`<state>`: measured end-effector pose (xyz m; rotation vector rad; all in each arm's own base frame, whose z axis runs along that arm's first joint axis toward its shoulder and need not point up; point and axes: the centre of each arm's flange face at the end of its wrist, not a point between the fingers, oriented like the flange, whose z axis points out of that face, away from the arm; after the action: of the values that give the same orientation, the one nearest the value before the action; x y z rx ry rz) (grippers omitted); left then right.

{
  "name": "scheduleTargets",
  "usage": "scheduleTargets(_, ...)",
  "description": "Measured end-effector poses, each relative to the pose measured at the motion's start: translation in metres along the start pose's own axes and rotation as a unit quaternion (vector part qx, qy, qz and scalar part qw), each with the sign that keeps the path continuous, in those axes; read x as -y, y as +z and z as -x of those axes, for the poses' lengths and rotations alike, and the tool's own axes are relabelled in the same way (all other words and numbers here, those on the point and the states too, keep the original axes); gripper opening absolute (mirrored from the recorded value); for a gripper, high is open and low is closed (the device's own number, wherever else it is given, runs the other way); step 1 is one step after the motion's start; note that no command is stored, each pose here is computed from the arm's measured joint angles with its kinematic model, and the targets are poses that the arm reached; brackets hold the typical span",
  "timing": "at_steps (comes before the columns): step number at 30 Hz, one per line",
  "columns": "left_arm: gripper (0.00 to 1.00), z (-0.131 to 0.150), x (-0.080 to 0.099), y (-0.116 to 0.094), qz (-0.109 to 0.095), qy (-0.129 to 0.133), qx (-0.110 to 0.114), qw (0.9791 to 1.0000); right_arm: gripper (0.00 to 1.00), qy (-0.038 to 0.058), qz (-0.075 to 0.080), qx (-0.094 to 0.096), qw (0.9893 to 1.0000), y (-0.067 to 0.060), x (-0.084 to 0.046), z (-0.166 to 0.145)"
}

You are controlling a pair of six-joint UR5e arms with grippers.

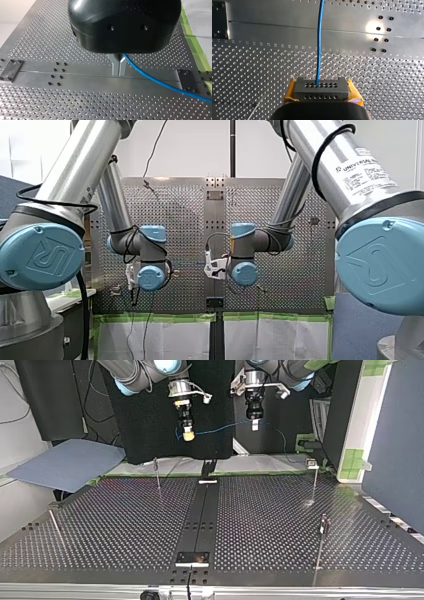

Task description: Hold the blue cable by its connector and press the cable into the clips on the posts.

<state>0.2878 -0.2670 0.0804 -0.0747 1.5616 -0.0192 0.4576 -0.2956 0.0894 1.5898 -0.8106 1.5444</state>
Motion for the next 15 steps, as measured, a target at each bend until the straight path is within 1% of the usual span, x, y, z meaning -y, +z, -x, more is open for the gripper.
scheduleTargets(13, 0.01, 0.0002, 0.0003, 0.0004, 0.0, 0.0, 0.0, 1.0, 0.0, -0.0001, 0.0, 0.0, 1.0, 0.0002, -0.0001, 0.0)
scheduleTargets(15, 0.01, 0.0002, 0.0003, 0.0005, 0.0, 0.0, 0.001, 1.0, 0.0, -0.0028, -0.003, 0.001, 1.0, -0.0002, 0.0024, 0.0015)
